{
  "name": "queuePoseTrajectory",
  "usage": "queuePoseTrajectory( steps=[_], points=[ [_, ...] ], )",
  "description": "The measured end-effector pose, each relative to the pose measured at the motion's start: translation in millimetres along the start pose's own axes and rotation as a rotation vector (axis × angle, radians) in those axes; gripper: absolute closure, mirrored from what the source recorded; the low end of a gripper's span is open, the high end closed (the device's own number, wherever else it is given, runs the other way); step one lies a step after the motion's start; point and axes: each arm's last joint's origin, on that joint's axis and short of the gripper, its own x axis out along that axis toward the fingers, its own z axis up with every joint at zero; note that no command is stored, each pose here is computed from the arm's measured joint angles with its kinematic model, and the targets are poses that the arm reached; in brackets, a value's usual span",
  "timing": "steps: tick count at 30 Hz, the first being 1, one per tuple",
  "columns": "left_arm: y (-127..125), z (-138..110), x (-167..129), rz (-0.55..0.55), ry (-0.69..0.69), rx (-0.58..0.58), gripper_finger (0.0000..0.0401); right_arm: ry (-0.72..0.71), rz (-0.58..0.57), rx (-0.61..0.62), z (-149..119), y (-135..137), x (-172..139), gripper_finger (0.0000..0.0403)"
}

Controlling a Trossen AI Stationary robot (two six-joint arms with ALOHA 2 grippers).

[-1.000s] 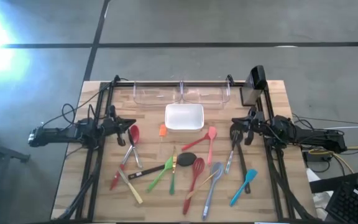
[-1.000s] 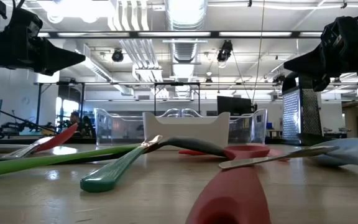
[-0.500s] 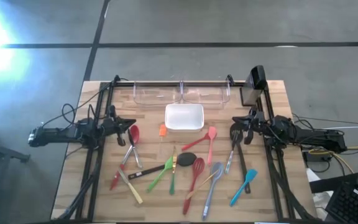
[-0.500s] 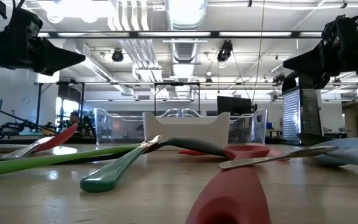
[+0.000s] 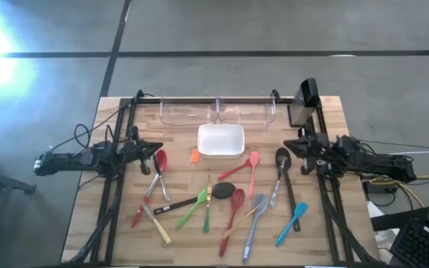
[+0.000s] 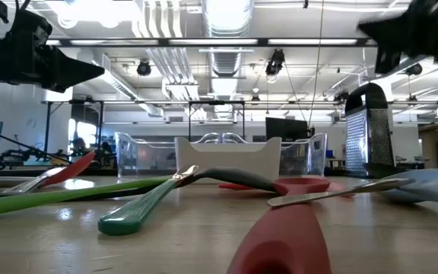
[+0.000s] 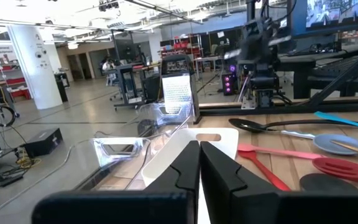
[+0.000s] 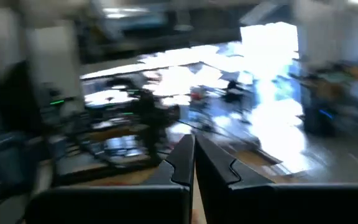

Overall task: Pick & Place Kitchen Items
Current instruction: Put the blue table knife into the white bin

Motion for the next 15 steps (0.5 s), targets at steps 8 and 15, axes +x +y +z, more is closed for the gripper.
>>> queuePoseTrajectory(
  steps=[8, 15],
  points=[
    [0, 0, 0, 0.000, 0.000, 0.000, 0.0383, 0.280, 0.082, -0.094, 71, 16, 28, 0.0394],
    [0, 0, 0, 0.000, 0.000, 0.000, 0.0383, 0.808, 0.025, 0.012, 66, 22, 75, 0.0394]
  ],
)
